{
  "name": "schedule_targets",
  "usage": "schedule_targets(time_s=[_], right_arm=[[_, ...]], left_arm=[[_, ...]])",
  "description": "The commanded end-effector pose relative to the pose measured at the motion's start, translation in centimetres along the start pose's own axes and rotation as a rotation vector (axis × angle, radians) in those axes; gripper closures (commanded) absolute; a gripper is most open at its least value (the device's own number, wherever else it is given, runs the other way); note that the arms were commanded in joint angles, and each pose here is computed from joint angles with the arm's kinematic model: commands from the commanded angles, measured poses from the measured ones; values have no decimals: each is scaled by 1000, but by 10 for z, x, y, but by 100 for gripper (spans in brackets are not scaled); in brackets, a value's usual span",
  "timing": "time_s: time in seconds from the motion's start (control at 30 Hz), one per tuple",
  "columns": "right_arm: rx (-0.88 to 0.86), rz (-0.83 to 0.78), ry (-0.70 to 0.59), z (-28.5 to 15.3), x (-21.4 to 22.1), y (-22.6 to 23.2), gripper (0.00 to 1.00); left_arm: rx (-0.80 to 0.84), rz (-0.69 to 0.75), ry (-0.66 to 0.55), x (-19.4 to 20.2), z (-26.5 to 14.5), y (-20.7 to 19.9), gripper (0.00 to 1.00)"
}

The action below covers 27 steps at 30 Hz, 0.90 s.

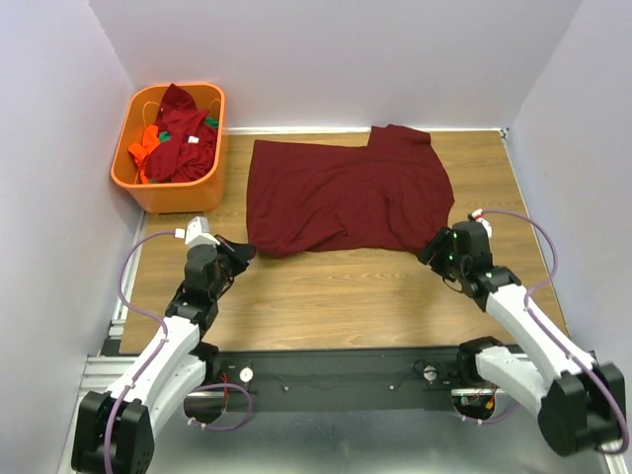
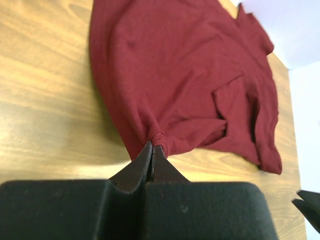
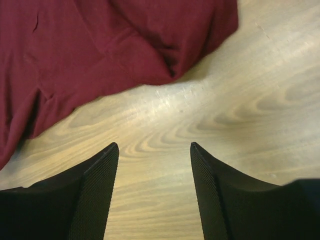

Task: Fold and stack the t-shirts
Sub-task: Flatten the tshirt out

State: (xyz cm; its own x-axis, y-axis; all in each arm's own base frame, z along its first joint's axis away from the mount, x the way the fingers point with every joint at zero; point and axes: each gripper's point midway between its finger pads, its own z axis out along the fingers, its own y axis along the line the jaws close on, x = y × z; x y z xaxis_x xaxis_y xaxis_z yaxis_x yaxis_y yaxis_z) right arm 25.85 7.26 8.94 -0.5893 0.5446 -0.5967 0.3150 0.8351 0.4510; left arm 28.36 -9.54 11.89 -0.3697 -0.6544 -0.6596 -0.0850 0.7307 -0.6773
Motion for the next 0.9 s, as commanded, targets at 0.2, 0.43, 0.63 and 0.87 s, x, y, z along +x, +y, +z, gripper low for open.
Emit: schedule_targets(time_s=[0.2,0.43,0.63,0.87], right_arm=[[-11,-141,-58,64,-68,68,41],[27,-264,-2,115,-72,84,41],[120,-397,23,134,-42,92,41],[275,-477,2,142,-30,73,45]], left_arm=[[40,17,-50,-22,6,-20,100],[32,27,-38,-22,10,-20,100],[34,32,-38,-22,12,-22,100],[30,41,-36,-23,13,-21,100]])
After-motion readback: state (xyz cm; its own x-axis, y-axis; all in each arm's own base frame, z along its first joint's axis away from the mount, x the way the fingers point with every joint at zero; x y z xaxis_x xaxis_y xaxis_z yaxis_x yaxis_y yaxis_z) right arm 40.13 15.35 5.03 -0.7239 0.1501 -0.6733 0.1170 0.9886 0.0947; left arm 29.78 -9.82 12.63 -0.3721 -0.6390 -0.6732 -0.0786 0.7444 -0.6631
